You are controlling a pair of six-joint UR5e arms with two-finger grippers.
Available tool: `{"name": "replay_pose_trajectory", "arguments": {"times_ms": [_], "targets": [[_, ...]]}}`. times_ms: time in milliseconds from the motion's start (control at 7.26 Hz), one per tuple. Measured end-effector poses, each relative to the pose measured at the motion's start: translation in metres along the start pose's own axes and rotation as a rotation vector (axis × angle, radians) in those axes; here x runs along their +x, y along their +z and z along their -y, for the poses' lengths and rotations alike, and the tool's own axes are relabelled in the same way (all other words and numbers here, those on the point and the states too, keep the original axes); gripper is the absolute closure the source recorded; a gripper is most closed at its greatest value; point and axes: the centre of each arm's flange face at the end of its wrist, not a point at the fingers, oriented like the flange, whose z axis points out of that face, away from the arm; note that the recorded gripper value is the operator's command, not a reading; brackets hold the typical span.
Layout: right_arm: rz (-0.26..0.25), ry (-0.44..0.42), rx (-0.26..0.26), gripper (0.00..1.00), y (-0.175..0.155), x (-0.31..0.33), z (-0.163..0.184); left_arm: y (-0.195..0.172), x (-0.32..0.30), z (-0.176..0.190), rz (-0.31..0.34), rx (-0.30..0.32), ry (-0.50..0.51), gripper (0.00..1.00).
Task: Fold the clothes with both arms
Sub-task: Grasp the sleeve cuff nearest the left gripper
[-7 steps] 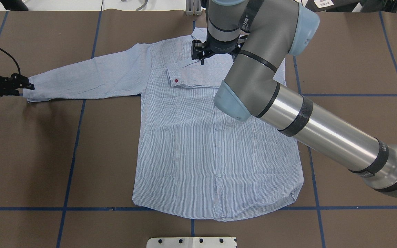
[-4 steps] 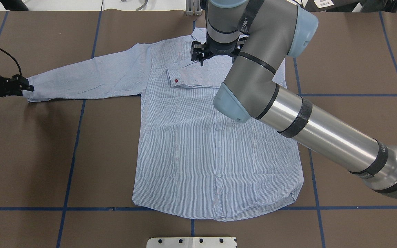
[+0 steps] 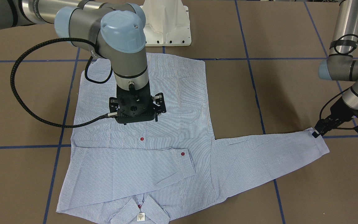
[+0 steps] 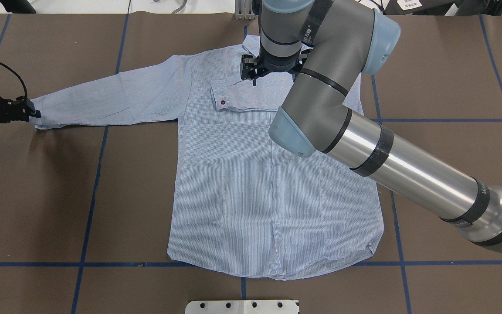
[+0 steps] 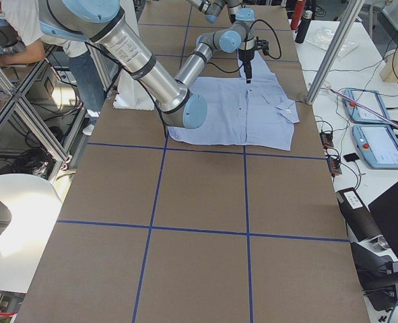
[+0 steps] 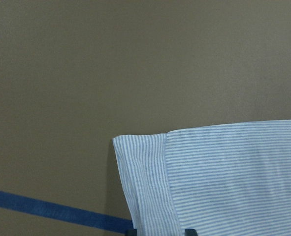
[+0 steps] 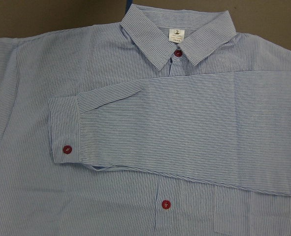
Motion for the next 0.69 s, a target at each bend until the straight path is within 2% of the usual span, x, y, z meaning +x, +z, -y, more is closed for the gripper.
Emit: {"name": "replay_pose_trajectory", "arguments": {"times_ms": [689], "targets": [[0.005, -0.004, 0.0, 0.01, 0.003, 0.015, 0.0, -0.02, 0.034, 0.0, -0.033, -0.022, 0.007, 1.0]]}}
